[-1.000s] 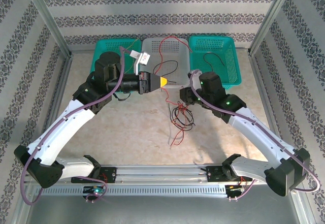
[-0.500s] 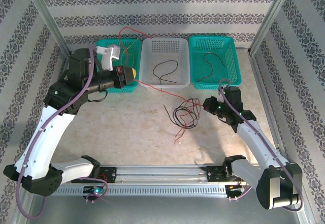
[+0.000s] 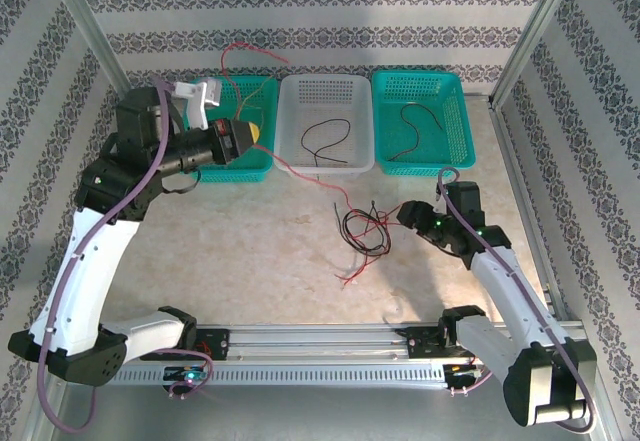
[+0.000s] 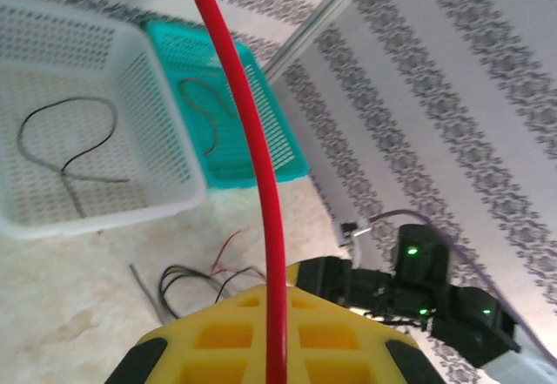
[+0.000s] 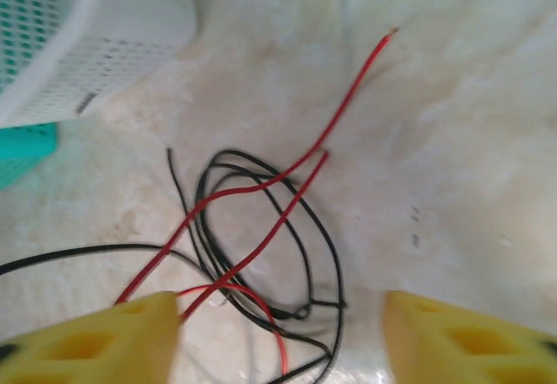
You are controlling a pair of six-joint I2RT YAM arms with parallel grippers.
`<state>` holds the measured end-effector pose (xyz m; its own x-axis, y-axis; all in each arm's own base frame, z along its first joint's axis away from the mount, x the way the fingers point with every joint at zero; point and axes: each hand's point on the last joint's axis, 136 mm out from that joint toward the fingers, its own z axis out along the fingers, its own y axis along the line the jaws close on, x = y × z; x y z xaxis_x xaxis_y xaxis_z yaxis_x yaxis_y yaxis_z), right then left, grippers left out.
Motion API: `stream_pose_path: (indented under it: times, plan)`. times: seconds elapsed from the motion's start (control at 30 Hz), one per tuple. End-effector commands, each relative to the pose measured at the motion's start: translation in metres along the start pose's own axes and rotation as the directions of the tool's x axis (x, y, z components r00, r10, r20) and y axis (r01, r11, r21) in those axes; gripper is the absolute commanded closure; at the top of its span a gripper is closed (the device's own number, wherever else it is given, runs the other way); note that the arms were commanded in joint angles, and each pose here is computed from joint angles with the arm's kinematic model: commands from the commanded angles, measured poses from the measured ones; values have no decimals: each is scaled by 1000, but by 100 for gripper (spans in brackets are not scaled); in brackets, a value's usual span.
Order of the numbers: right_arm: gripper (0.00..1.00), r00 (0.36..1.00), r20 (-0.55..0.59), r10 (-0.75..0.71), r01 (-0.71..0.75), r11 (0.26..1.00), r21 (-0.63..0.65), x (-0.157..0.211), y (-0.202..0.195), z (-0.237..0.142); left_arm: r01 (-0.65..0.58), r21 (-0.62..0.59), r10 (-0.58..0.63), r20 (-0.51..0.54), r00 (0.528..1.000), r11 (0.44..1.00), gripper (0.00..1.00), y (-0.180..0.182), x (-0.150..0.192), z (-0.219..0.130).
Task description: Untangle the cables
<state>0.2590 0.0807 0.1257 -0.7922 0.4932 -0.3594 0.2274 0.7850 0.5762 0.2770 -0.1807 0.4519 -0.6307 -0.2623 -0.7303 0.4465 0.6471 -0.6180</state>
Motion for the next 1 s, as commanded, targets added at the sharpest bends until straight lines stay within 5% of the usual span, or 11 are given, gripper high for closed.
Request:
stream_pose_path:
  times: [0.0,0.27,0.47,0.7,0.97]
  plan:
    - [29,998,-6,-69,69,994,90,-5,-3,-21,-62,142,55,55,997,988,100,-39,-25,-13]
    - [27,973,7,-233,232,972,23,-11,64,-28,-92,239,95,-2,995,967,100,-66,-25,-13]
    - [27,959,-2,-283,282,957,-62,8,111,16,-73,285,80,-13,997,956,100,-80,-36,2]
    - [38,979,-141,-150,146,989,-37,52,71,85,-111,270,104,40,994,956,100,-90,-59,2]
    - [54,973,-218,-74,94,992,83,83,12,108,-158,179,136,128,982,971,100,-87,-90,1]
